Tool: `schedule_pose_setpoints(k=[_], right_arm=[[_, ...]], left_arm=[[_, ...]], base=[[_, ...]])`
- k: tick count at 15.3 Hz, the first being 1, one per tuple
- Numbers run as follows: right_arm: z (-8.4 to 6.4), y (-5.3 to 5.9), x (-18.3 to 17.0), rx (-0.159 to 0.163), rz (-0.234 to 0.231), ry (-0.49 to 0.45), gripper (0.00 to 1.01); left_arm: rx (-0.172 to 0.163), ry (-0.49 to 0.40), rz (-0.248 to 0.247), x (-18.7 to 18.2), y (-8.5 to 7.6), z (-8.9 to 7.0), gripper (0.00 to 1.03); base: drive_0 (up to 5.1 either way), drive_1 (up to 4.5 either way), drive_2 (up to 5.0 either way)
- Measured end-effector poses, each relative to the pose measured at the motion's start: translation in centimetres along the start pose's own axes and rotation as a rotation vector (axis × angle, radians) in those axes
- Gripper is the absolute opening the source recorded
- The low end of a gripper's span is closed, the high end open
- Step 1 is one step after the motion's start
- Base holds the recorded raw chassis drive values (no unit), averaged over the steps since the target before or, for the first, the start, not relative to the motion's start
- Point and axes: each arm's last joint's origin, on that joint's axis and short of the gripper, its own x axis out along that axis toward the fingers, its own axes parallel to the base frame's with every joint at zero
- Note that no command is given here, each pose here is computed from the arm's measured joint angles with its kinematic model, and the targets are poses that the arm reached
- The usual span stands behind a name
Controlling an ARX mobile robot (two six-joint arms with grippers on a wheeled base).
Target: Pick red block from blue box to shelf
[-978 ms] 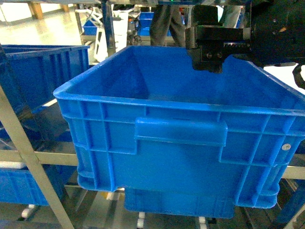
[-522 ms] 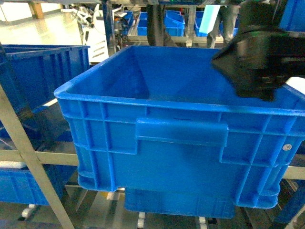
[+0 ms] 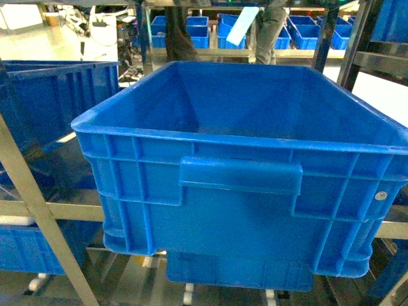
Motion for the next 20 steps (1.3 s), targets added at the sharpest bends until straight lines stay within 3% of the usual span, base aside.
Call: schedule_pose_setpoints(k=[1, 3, 4, 10, 17, 18, 20], right_arm=[[-2.2, -0.1, 0.3, 0.017, -0.004, 0.046, 0.65], [-4.0, -0.6, 0.2, 0.040, 0.017, 0.039, 0.39], [-6.6, -1.1, 0.1, 0.051, 0.003, 0.048, 0.02], [-8.8, -1.0, 0.0, 0.051, 0.001, 0.034, 0.02], [-9.0, -1.0, 0.0, 0.051, 0.001, 0.038, 0.91], [-9.0, -1.0, 0.0, 0.052, 0.001, 0.038, 1.00], [-9.0, -1.0, 0.0, 0.052, 0.001, 0.037, 0.98]], left_arm=[[0.000, 0.000, 0.000, 0.0, 0.0, 0.0, 0.98], [0.000, 0.000, 0.000, 0.0, 0.0, 0.0, 0.98], [0.000, 0.000, 0.000, 0.0, 0.0, 0.0, 0.98], [0.000, 0.000, 0.000, 0.0, 0.0, 0.0, 0.98], [0.000, 0.000, 0.000, 0.0, 0.0, 0.0, 0.98], [0.000, 0.000, 0.000, 0.0, 0.0, 0.0, 0.98], [0.000, 0.000, 0.000, 0.0, 0.0, 0.0, 0.98]], base=[[0.0, 0.00, 0.0], [0.0, 0.00, 0.0], [0.0, 0.00, 0.0], [0.0, 0.00, 0.0], [0.0, 0.00, 0.0], [0.0, 0.00, 0.0], [0.0, 0.00, 0.0]])
